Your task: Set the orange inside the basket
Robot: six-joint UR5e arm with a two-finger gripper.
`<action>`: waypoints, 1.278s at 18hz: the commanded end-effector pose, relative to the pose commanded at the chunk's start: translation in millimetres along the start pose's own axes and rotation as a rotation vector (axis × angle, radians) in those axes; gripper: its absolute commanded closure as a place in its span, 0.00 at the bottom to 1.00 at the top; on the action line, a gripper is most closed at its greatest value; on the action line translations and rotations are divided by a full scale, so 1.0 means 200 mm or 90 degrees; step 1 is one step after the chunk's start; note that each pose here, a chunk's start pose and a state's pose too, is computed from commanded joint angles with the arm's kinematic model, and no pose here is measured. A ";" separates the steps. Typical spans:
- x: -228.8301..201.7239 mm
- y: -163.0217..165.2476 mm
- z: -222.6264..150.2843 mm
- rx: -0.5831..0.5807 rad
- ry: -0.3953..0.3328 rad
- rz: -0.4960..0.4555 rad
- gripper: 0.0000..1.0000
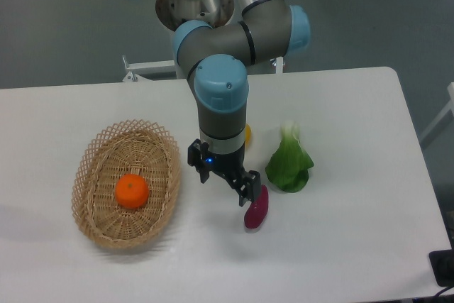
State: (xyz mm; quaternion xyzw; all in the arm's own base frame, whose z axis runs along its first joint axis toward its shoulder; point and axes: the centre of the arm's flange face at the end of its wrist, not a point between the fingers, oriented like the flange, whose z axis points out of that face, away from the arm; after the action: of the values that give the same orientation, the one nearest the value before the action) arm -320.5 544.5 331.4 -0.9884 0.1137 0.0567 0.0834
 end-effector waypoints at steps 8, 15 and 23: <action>-0.10 0.02 -0.01 0.004 -0.015 -0.006 0.00; -0.08 0.04 0.01 -0.003 -0.008 0.002 0.00; -0.04 0.05 0.03 -0.006 -0.001 0.003 0.00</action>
State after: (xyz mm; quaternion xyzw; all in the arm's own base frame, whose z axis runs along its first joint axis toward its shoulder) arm -330.6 537.8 325.8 -0.9884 0.1157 0.0586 0.0784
